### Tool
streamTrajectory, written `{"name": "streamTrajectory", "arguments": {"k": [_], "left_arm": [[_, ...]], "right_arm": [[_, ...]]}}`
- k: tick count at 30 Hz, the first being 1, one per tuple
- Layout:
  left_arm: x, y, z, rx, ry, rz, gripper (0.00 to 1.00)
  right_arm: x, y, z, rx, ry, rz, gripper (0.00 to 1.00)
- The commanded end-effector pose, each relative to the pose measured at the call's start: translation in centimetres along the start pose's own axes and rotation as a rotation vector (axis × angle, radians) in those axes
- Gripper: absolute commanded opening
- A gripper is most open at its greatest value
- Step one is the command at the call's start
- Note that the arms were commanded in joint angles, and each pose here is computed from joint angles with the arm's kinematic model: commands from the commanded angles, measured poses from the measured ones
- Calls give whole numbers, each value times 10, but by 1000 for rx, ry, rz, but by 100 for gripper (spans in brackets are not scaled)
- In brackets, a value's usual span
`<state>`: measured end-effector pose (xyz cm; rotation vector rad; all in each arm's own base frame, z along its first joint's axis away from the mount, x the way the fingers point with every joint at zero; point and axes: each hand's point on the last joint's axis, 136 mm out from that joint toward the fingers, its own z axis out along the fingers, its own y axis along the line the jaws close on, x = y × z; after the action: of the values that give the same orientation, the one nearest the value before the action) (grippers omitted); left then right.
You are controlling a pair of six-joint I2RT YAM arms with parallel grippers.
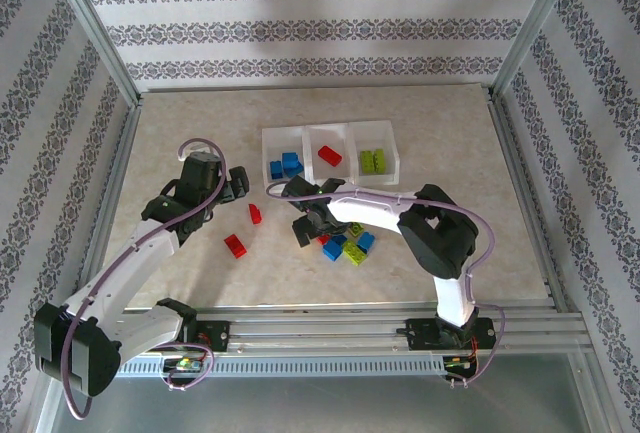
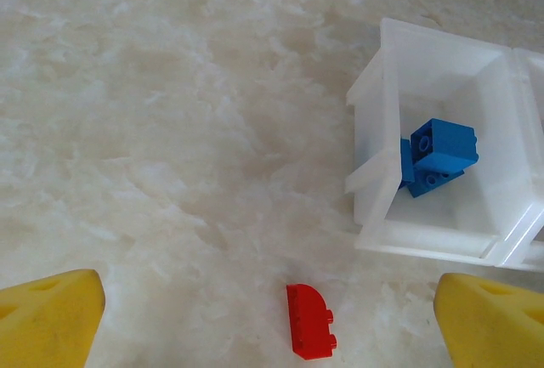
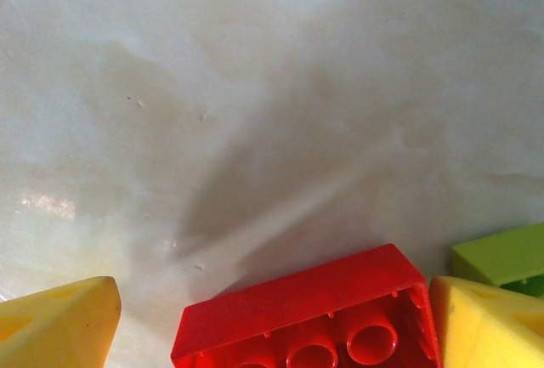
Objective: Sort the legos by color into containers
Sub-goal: Pick up the lego from the center of the table.
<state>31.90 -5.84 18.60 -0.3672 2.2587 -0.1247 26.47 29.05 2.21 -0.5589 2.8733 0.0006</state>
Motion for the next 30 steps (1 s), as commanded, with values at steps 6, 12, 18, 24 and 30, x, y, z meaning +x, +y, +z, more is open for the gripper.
{"name": "streamTrajectory", "arguments": {"k": [6, 12, 18, 24, 30], "left_arm": [[4, 11, -1, -32, 3, -23, 100], [5, 11, -1, -28, 8, -25, 100], [9, 13, 1, -36, 21, -26, 100], [12, 15, 1, -43, 26, -23, 100], [11, 17, 0, -52, 23, -17, 100]], "right_arm": [[16, 12, -1, -85, 63, -17, 89], [23, 17, 7, -96, 94, -18, 85], [19, 19, 10, -91, 90, -18, 76], [11, 17, 3, -73, 65, -19, 64], [-16, 8, -31, -58, -62, -17, 55]]}}
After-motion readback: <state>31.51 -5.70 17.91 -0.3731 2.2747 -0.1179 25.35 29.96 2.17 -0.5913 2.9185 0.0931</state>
